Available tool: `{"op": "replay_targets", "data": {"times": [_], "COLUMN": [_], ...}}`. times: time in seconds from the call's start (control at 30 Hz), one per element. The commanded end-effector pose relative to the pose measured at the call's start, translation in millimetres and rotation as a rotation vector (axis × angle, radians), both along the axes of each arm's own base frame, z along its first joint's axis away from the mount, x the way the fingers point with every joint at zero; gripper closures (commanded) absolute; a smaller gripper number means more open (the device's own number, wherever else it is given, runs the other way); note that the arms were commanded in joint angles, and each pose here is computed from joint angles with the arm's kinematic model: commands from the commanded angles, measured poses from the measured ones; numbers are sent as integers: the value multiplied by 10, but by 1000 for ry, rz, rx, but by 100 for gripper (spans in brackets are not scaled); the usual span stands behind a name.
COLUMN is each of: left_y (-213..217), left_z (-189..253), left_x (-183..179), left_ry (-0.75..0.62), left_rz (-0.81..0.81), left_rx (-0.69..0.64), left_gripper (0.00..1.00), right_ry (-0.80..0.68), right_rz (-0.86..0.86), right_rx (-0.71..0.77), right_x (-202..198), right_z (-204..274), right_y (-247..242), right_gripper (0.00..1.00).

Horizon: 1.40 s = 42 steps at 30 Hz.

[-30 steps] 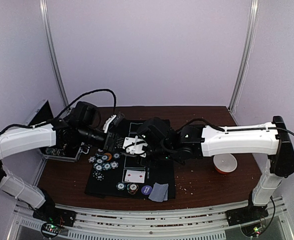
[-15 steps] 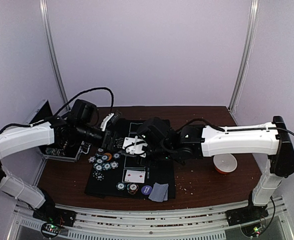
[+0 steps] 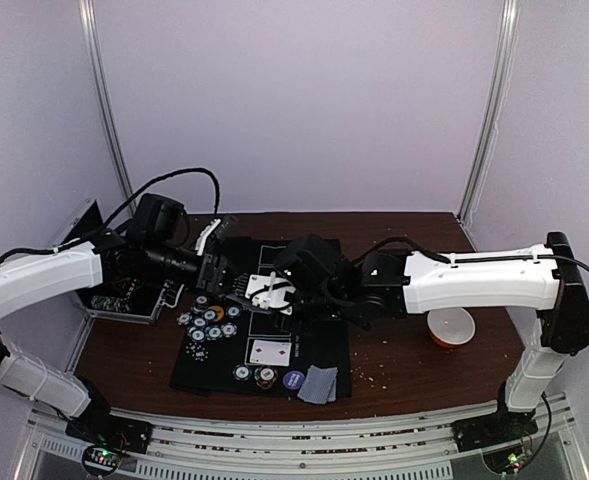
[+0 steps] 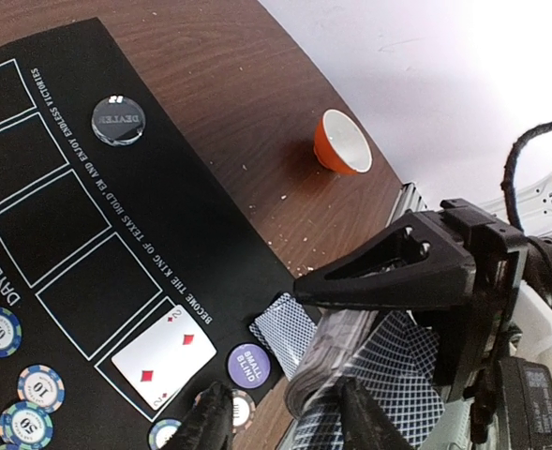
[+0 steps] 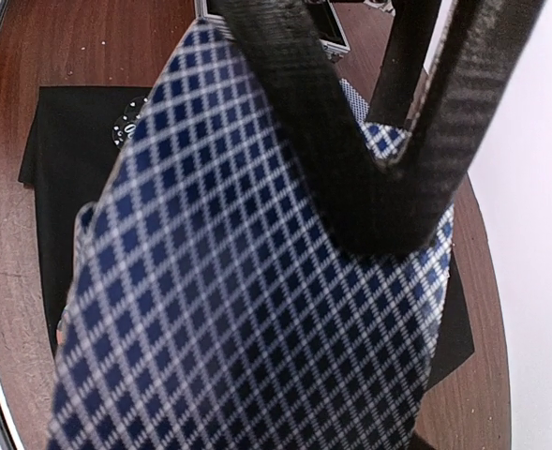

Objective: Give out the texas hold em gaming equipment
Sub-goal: Pick up the poker card from the face-down deck piles, then flop the poker card into the community card area.

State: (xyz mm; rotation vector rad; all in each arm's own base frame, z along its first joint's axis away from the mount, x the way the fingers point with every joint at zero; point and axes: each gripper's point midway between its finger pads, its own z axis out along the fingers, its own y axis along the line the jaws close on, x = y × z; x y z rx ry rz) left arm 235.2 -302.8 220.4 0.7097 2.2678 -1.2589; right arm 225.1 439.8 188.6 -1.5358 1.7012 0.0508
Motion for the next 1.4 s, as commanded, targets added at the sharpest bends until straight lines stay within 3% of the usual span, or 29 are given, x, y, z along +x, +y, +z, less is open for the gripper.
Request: {"op": "replay_targets", "data": {"times": [0.0,0.2,0.33,1.03,1.27,1.37], "left_y": [-29,-2,21,137,409,613], "left_z": [119,222,266,564,572,308], "left_x": [-10,1,-1,89,311,515], "left_ry": [-17,-46,-66,-114,-140,-121], "left_rz": [-26,-12,-12,-1,80,190], "left_rx": [-47,-49,-34,-83,4,173], "left_gripper": [67,93,100,100,100,100], "right_ry": [-18,-20,-15,7,12,11], "right_rz": [4,-4,-19,-87,-134,-156], "right_rx": [20,14,13,36,36,30], "right_x": [11,26,54,181,263,290], "right_z": [81,69,58,48,35,22], "right_y": [52,32,-28,-325,-517,-605], "right_gripper": [55,55,55,55,55,55]}}
